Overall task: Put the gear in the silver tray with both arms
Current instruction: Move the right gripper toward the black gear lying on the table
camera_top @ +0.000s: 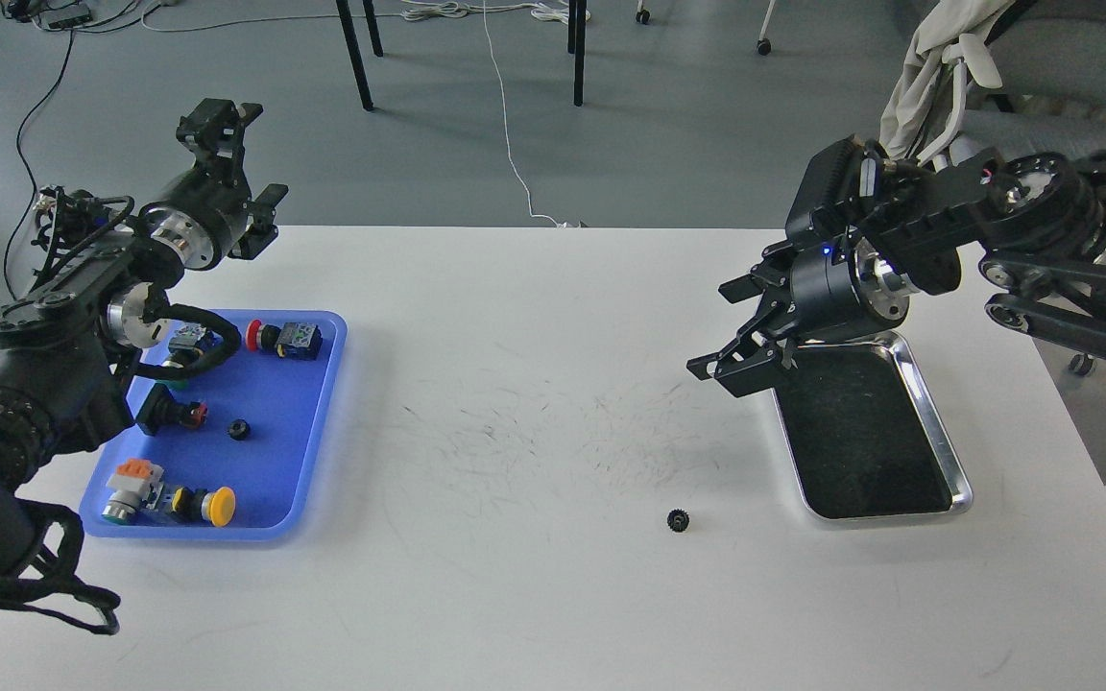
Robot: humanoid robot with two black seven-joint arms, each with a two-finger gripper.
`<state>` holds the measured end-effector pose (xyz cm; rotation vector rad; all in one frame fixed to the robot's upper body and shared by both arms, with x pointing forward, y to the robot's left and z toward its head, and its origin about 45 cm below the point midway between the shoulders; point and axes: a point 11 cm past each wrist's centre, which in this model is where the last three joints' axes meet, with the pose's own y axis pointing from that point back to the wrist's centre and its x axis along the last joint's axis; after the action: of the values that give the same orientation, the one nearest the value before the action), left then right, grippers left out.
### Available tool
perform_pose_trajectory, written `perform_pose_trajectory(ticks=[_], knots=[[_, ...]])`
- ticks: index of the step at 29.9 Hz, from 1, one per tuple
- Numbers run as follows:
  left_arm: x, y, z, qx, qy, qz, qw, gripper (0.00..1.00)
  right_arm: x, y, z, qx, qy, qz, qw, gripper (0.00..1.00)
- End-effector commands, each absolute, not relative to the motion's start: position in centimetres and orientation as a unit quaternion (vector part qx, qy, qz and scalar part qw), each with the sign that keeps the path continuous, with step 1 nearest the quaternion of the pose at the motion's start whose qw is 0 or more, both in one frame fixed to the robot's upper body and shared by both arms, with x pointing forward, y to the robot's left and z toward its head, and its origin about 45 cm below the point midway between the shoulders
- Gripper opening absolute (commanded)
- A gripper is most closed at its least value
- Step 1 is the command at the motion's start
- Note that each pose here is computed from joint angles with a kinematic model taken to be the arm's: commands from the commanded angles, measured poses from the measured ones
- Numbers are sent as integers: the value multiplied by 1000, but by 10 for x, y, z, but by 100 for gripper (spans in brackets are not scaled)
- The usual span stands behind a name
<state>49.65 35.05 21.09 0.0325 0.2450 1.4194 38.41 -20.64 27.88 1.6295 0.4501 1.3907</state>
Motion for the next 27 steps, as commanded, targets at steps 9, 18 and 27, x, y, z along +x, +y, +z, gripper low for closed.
perform_pose_trajectory(ticks=[9,18,27], knots=[[492,358,201,-7,147,666,731,99,371,-193,269,596,280,588,469,98],[487,364,192,10,157,669,727,99,347,-185,250,600,325,577,449,97],[479,374,182,15,174,674,718,99,323,-171,216,618,359,558,421,97]])
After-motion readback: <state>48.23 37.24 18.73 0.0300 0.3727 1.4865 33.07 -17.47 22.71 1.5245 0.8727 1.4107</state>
